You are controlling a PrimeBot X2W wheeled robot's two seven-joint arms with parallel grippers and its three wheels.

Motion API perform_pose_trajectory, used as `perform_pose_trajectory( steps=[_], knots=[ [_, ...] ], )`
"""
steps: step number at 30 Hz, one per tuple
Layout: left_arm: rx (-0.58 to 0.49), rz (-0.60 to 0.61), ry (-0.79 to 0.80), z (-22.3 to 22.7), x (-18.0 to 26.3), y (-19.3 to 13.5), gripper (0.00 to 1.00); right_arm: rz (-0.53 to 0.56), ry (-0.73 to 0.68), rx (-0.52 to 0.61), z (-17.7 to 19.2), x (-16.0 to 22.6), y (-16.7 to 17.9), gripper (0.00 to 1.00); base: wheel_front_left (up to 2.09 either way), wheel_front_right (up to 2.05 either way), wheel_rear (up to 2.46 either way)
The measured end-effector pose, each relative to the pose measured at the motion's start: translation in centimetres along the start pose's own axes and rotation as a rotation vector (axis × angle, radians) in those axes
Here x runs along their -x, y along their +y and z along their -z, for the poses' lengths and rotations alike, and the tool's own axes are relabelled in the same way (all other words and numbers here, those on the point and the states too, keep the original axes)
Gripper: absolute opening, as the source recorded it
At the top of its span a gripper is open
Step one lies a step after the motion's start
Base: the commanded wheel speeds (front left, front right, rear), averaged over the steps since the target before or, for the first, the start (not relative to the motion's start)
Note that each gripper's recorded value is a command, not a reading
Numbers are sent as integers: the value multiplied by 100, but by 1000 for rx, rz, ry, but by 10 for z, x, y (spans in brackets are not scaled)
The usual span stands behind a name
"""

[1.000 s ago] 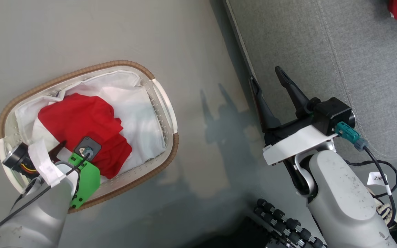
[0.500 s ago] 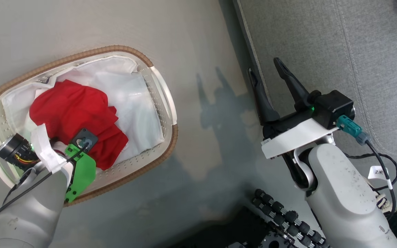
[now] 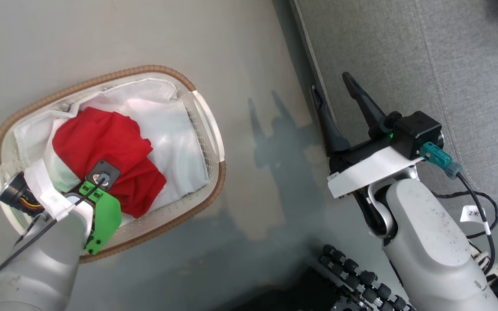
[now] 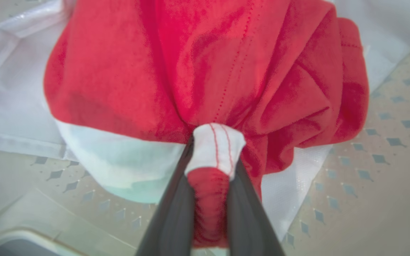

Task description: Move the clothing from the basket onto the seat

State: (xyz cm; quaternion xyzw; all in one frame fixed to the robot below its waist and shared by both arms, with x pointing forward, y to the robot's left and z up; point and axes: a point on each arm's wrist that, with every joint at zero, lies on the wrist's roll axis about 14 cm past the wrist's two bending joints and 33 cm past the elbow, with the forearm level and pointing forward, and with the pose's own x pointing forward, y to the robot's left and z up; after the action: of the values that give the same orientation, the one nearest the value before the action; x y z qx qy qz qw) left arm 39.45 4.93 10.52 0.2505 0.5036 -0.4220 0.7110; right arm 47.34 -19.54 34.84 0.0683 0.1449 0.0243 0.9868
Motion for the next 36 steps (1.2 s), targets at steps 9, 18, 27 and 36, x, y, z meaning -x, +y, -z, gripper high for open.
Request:
perform_pose_trajectory(
  steps=[9,18,27,36],
  knots=[
    [86,-23,-188,-38,37,-13,0,12,-39,6,-22,20,1,100,0,0,0],
    [195,-68,-417,-91,90,-27,0,1,-66,17,-36,45,13,100,0,0,0],
    [312,-168,-639,-132,155,-8,0,-59,-106,12,-49,59,39,100,0,0,0],
    [396,-281,-901,-162,235,13,0,-107,-131,5,-56,76,60,100,0,0,0]
  ],
)
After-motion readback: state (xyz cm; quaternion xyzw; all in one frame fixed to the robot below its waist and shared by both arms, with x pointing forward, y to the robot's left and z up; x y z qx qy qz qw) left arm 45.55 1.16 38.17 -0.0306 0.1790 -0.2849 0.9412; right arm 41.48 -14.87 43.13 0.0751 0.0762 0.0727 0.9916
